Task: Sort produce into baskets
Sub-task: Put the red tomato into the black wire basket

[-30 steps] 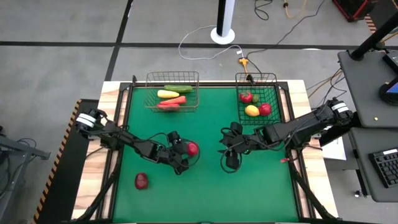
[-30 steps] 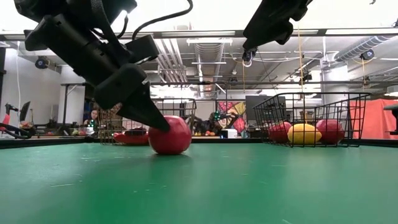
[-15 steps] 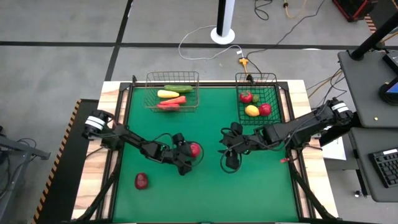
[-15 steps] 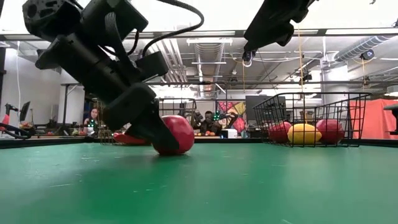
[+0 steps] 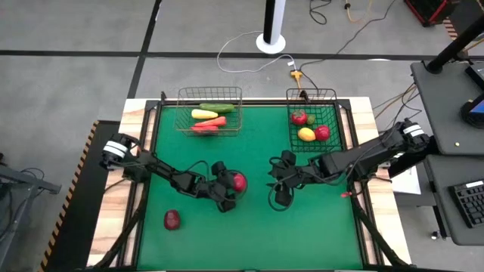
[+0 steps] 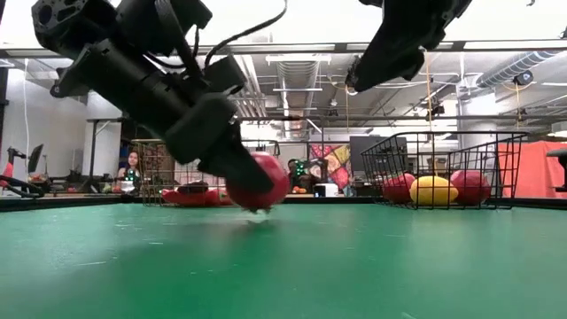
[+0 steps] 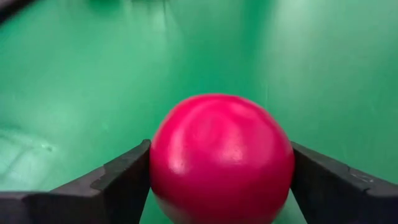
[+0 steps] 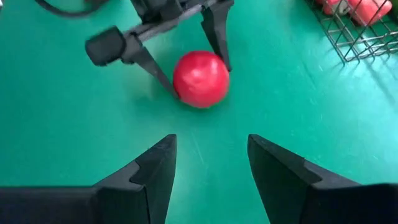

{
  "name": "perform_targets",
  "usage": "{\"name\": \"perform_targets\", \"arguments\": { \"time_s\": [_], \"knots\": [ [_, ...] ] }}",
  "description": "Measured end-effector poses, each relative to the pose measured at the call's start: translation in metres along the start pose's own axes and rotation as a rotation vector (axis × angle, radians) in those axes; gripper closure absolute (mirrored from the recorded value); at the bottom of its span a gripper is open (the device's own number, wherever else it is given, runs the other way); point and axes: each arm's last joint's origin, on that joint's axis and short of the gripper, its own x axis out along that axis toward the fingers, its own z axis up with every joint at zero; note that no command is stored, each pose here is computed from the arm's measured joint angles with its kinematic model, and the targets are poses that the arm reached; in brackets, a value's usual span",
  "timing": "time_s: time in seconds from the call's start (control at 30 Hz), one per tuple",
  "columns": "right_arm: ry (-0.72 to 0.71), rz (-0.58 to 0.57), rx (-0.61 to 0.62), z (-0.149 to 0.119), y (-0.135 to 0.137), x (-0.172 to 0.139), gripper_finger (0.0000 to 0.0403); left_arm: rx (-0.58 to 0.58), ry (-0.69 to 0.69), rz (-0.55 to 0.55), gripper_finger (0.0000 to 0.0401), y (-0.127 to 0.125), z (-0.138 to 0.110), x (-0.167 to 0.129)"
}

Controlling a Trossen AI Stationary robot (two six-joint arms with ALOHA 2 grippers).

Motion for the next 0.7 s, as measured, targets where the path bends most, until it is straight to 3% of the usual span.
{"name": "perform_targets", "arguments": {
  "time_s": [0.13, 0.3, 0.5, 0.7],
  "knots": [
    [-0.039, 0.019, -0.028, -0.004, 0.003, 0.004, 0.0213, -0.044, -0.138, -0.007, 0.0090, -0.002, 0.009, -0.004],
    [-0.190, 0.039, -0.152, -0.010, 0.022, 0.002, 0.0213, -0.165, -0.455, -0.136, 0.0091, 0.006, 0.022, -0.029],
    [-0.465, -0.113, -0.421, -0.017, 0.060, -0.018, 0.0213, -0.381, -0.842, -0.299, 0.0091, 0.026, 0.029, -0.066],
    [-0.654, -0.228, -0.651, -0.005, 0.076, -0.030, 0.0213, -0.491, -0.879, -0.408, 0.0091, 0.021, 0.050, -0.072]
  ]
}}
